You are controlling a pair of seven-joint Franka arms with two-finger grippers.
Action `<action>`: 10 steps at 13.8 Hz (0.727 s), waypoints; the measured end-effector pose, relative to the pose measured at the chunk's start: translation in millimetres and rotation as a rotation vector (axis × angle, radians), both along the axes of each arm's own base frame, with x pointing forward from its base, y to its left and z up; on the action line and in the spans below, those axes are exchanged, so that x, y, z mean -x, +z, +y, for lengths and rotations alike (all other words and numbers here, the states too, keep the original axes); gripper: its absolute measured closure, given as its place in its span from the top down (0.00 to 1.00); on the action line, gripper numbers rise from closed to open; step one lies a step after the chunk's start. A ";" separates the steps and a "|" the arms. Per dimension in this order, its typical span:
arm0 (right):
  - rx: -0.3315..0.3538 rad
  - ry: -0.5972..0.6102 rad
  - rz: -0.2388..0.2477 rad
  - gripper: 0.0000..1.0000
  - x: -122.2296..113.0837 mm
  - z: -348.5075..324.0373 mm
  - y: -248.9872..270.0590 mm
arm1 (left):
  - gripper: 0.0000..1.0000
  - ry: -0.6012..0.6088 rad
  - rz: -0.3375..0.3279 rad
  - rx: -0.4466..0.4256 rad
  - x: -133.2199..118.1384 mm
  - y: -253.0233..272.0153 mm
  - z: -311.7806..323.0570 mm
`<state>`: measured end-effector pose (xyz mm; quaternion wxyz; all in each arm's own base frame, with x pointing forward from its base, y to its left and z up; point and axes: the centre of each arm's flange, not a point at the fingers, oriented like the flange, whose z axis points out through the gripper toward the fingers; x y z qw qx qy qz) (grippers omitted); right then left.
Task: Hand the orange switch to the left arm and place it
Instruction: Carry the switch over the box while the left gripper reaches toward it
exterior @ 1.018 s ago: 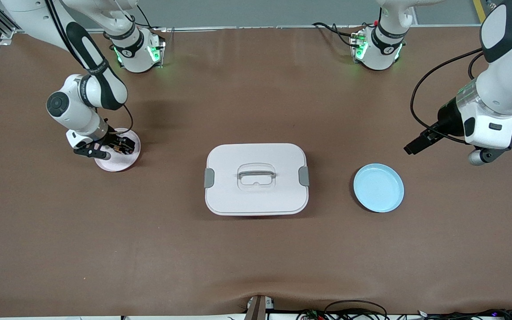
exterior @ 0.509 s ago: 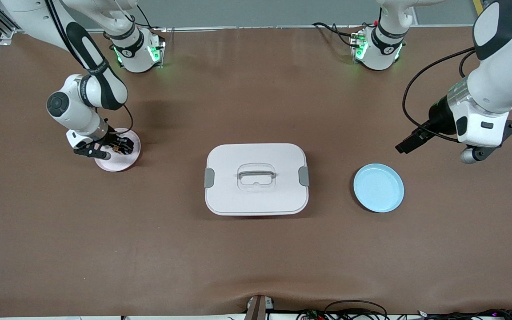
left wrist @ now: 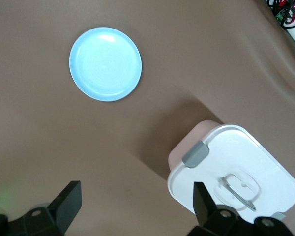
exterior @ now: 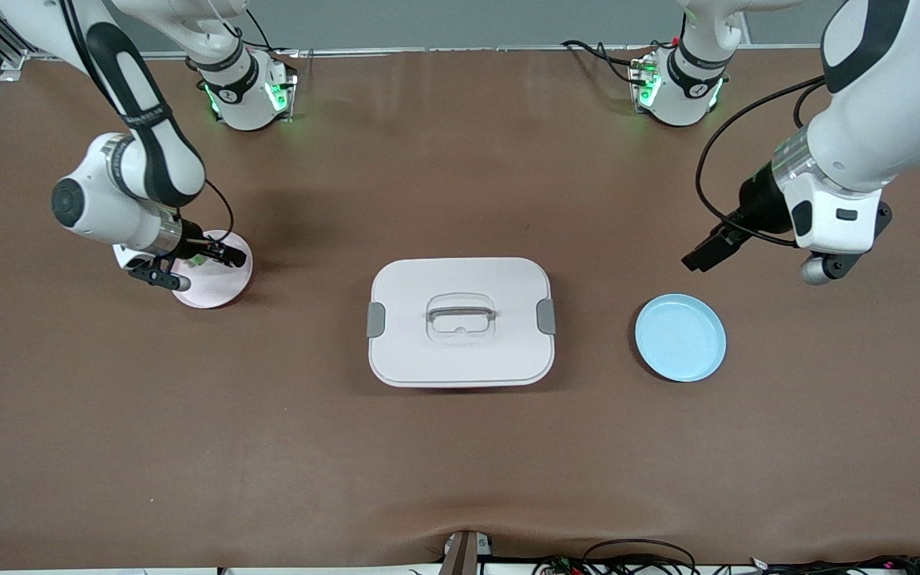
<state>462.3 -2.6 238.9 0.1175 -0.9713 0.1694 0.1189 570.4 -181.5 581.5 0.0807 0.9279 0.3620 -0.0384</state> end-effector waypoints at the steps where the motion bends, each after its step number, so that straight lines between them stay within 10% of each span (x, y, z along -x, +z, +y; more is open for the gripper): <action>1: -0.027 -0.020 0.018 0.72 -4.8 3.5 16.1 | 1.00 0.012 0.001 0.002 1.6 1.7 -7.5; 10: -0.022 -0.367 0.137 0.72 -48.1 158.7 152.7 | 1.00 0.153 0.050 0.045 10.6 -7.4 -72.4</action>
